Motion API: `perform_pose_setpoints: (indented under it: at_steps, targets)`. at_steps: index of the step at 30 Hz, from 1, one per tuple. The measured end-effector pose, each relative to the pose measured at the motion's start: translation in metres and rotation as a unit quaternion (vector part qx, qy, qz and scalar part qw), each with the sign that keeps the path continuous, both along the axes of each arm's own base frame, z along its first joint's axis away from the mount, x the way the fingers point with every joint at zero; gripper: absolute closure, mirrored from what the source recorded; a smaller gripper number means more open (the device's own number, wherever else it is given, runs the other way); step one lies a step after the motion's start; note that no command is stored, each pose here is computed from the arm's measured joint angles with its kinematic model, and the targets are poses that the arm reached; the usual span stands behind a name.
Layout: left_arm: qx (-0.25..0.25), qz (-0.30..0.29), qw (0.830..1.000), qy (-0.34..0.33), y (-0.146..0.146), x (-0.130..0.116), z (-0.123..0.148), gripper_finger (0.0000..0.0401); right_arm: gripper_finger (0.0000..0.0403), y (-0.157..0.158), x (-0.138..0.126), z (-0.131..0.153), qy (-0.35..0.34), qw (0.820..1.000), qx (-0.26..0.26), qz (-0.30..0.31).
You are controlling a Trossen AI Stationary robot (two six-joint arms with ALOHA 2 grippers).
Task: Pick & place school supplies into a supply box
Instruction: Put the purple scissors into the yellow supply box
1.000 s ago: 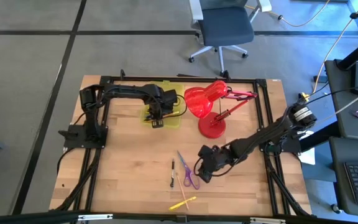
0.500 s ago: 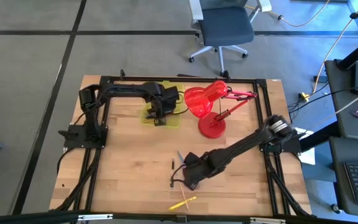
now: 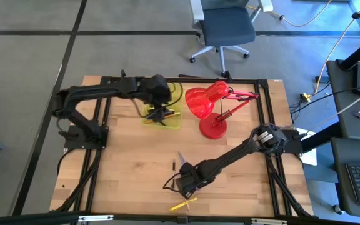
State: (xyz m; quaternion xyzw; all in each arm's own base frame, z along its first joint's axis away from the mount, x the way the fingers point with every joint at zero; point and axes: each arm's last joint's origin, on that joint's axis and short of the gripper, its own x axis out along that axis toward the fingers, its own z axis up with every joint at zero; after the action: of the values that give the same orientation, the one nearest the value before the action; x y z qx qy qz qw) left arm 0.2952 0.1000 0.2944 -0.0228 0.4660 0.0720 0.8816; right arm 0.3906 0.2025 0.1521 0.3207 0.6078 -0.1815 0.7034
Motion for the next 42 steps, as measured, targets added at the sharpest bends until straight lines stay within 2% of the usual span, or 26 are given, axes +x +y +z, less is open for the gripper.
perform_pose_setpoints:
  at_steps: [4, 8, 14, 19, 28, 42]
  targets:
    - [0.011, -0.011, 0.998, -0.061, -0.013, -0.02, 0.007, 0.0246, 0.0199, 0.0, 0.001, -0.007, 0.008, 1.0, -0.008, -0.009]
    - [0.016, -0.011, 0.995, -0.094, -0.023, -0.037, 0.003, 0.0243, 0.0202, -0.003, 0.0, -0.009, 0.005, 0.999, -0.032, -0.02]
    - [0.008, -0.007, 0.995, -0.101, -0.031, -0.051, -0.011, 0.0243, 0.0233, -0.007, 0.001, -0.008, 0.004, 0.999, -0.033, -0.023]
    - [-0.005, 0.006, 0.996, -0.09, -0.031, -0.052, -0.019, 0.0243, 0.025, -0.007, 0.002, -0.008, 0.004, 0.999, -0.031, -0.03]
    - [-0.006, 0.006, 0.996, -0.089, -0.031, -0.052, -0.02, 0.0246, 0.0247, -0.012, 0.004, -0.008, 0.003, 0.996, -0.03, -0.086]
    - [-0.003, 0.002, 0.996, -0.088, -0.031, -0.052, -0.02, 0.0246, 0.0247, -0.012, 0.004, -0.009, 0.002, 0.996, -0.032, -0.081]
